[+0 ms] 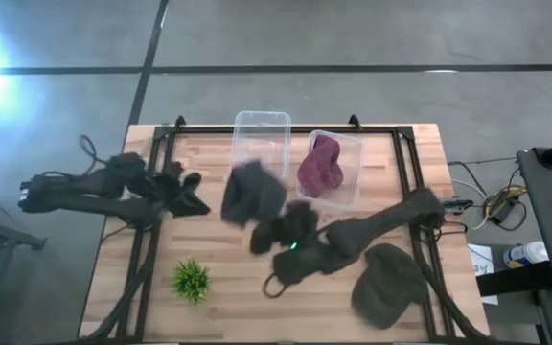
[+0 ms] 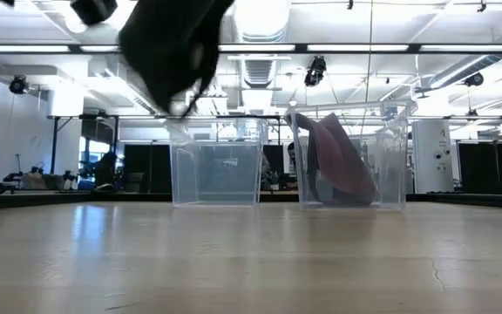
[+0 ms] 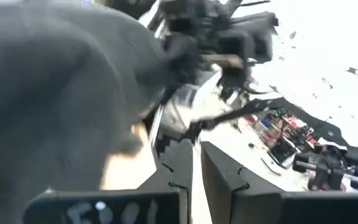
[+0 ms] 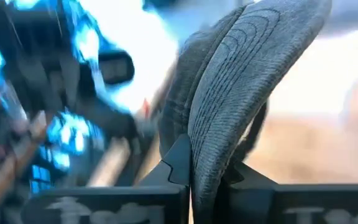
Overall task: Pick & Place hat
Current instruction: Put the left black cap into the left transparent bin
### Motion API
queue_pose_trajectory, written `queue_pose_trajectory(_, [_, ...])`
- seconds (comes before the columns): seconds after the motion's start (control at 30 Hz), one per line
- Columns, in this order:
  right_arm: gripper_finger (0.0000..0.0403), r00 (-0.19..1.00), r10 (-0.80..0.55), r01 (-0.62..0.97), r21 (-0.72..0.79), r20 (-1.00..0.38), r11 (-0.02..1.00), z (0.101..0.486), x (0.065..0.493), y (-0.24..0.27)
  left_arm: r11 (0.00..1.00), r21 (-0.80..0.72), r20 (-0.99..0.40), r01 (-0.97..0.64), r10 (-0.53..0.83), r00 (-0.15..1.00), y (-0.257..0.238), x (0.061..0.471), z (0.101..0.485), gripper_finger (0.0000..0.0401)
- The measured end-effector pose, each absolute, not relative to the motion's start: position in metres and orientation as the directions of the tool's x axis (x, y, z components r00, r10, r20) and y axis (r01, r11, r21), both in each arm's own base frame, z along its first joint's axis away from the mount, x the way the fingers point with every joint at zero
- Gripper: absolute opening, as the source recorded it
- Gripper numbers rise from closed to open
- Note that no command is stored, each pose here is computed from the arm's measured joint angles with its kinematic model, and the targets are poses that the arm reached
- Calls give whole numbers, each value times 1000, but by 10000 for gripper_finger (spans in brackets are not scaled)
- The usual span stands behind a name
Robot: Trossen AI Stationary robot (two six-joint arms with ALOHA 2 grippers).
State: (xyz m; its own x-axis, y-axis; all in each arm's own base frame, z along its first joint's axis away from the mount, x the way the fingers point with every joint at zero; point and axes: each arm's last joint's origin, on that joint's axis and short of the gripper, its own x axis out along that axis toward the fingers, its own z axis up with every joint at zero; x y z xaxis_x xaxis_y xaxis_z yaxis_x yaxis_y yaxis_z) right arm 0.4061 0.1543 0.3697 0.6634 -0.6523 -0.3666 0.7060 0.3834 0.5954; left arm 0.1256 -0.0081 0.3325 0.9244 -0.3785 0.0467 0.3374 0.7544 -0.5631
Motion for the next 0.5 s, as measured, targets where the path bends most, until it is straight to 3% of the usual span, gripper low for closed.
queue_pose_trajectory(0.07, [12,625,-723,726,560,-295,399,392,397,135,785,-510,91,351,-356,930,-8,120,349,28])
queue_pose_trajectory(0.17, [12,562,-772,784,489,-296,383,408,396,88,835,-448,123,319,-296,947,-6,115,364,28])
queue_pose_trajectory(0.37, [12,566,-639,823,409,-522,395,393,419,-23,874,-439,97,210,-187,978,-3,115,362,28])
queue_pose_trajectory(0.5, [13,521,-529,853,383,-670,354,362,427,-85,859,-489,39,151,-151,988,-2,119,350,28])
